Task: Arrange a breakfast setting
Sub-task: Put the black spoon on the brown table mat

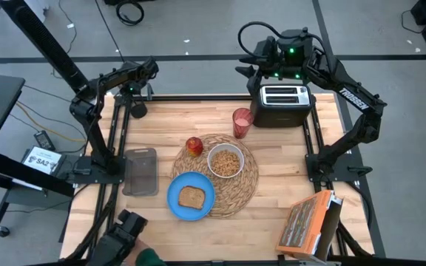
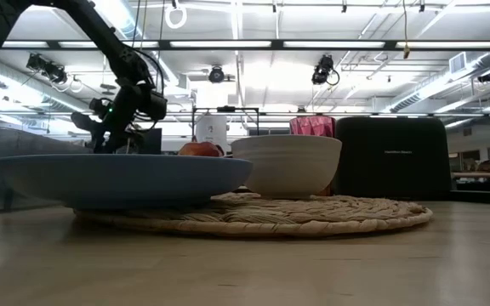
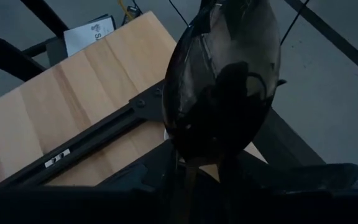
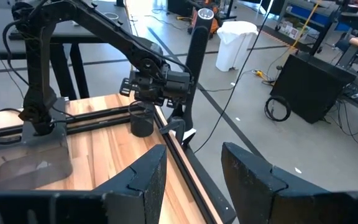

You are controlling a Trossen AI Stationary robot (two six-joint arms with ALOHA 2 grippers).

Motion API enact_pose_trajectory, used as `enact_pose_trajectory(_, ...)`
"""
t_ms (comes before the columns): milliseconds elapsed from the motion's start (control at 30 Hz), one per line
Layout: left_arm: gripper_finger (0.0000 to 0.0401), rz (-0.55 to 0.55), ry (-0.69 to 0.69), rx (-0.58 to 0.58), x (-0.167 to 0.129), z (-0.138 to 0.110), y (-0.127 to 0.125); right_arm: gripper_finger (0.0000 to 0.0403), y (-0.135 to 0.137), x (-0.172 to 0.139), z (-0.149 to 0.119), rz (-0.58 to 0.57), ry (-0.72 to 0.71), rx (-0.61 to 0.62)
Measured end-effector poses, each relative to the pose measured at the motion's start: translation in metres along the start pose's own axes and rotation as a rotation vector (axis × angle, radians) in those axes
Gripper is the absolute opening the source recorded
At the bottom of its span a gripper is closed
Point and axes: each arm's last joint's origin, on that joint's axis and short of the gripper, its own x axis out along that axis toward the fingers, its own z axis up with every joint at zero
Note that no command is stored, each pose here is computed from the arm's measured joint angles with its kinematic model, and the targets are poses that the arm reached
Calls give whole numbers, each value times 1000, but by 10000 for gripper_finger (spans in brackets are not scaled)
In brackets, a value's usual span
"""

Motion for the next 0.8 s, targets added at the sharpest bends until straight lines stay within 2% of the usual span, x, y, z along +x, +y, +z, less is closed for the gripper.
enact_pose_trajectory(400,87,-3,0,46,-3,-4,0,162,0,0,1,-1,-8,-19)
enact_pose_trajectory(800,26,-10,0,72,-10,-11,0,162,0,0,3,-4,-29,-45)
